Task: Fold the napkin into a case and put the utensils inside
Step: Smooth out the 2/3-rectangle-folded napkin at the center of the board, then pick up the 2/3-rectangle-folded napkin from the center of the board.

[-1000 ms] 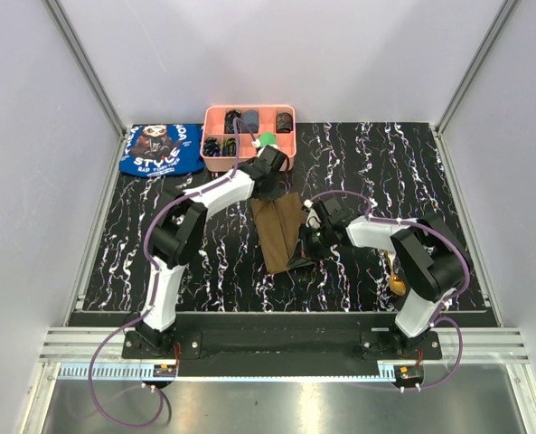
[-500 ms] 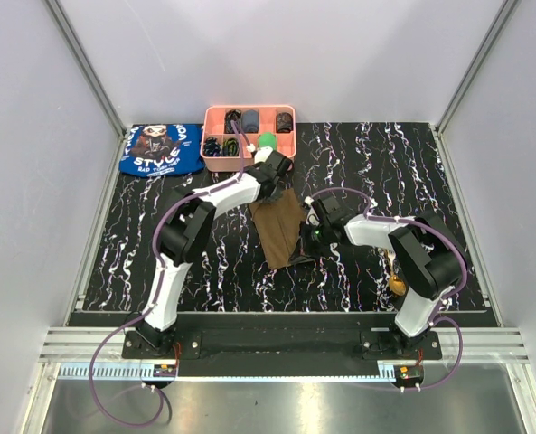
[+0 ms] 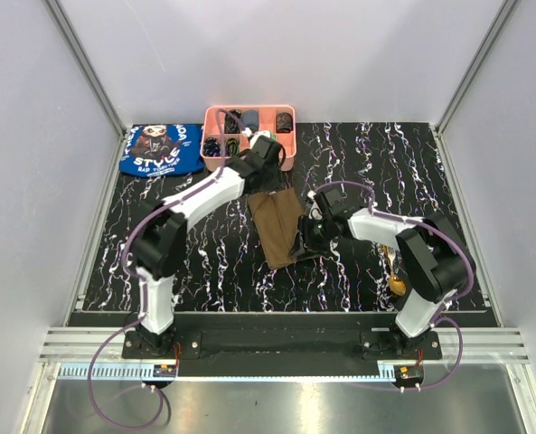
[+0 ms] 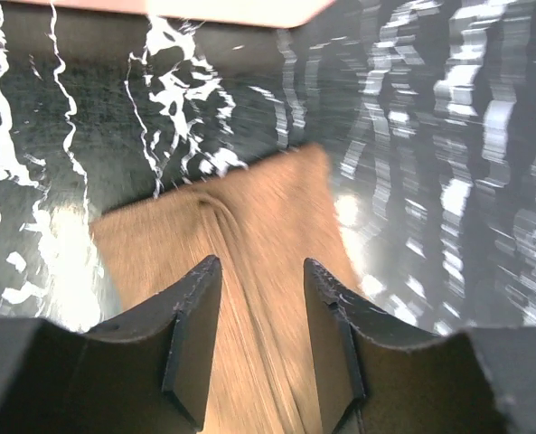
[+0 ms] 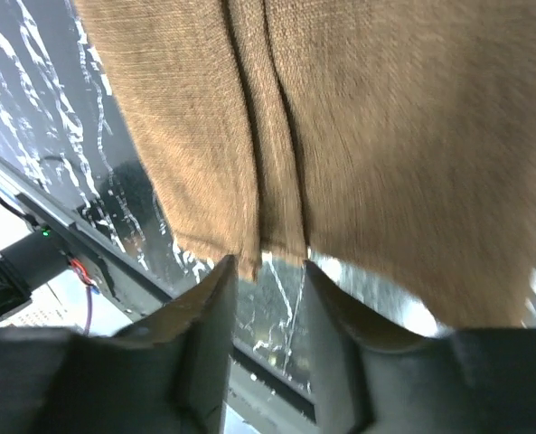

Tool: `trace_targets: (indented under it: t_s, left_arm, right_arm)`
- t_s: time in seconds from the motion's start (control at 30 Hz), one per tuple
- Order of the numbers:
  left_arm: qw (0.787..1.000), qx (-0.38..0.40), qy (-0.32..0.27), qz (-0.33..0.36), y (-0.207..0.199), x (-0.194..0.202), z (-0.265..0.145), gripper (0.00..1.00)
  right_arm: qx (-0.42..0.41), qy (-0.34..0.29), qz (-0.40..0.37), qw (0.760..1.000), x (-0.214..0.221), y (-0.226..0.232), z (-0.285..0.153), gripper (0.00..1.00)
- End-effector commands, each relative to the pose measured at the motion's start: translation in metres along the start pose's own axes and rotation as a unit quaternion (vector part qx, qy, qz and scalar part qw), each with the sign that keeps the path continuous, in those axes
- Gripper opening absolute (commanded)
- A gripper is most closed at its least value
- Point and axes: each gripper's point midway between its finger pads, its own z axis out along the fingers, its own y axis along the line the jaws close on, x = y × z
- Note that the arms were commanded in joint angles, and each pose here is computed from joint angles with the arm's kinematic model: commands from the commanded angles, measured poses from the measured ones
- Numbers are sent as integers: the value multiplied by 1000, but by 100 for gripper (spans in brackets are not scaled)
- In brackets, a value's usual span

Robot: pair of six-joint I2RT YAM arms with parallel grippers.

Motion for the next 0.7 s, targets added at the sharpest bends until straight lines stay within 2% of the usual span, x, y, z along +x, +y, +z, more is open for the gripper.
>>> trace_targets:
  t_s: [0.0, 0.03, 0.07, 0.17, 0.2, 0.27, 0.3, 0.37, 0.4, 0.5, 0.67]
  left_arm:
    - [998, 63, -2, 6, -11, -7, -56, 45]
    - [998, 65, 1, 8, -9, -3, -59, 44]
    - [997, 80, 2, 10, -13, -1, -67, 42]
    - [994, 104, 23, 19, -21, 27, -71, 40]
    - [993, 106, 36, 30, -24, 46, -71, 40]
    - [992, 119, 25, 28, -33, 52, -79, 40]
    - [991, 122, 34, 38, -35, 72, -81, 40]
    - [989, 143, 7, 41, -45, 72, -96, 44]
    - [988, 146, 12, 53, -46, 89, -100, 47]
    - [984, 166, 1, 72, -51, 108, -115, 48]
    - [979, 186, -8, 89, -44, 133, -127, 50]
  right_arm:
    - [-3, -55, -33, 998, -23, 19, -45, 53]
    - [8, -67, -28, 997, -29, 13, -52, 57]
    - [18, -68, -27, 997, -29, 8, -57, 65]
    - [42, -94, -24, 994, -45, -9, -71, 79]
    - [46, -90, -24, 995, -48, -16, -69, 82]
    - [49, -95, -14, 994, -61, -28, -71, 83]
    - [48, -82, -15, 995, -62, -35, -65, 85]
    - [39, -76, -20, 996, -71, -38, -63, 84]
    - [41, -62, -23, 997, -69, -45, -54, 83]
    - [33, -49, -20, 998, -68, -47, -45, 77]
    - [1, -45, 2, 999, -57, -48, -31, 56]
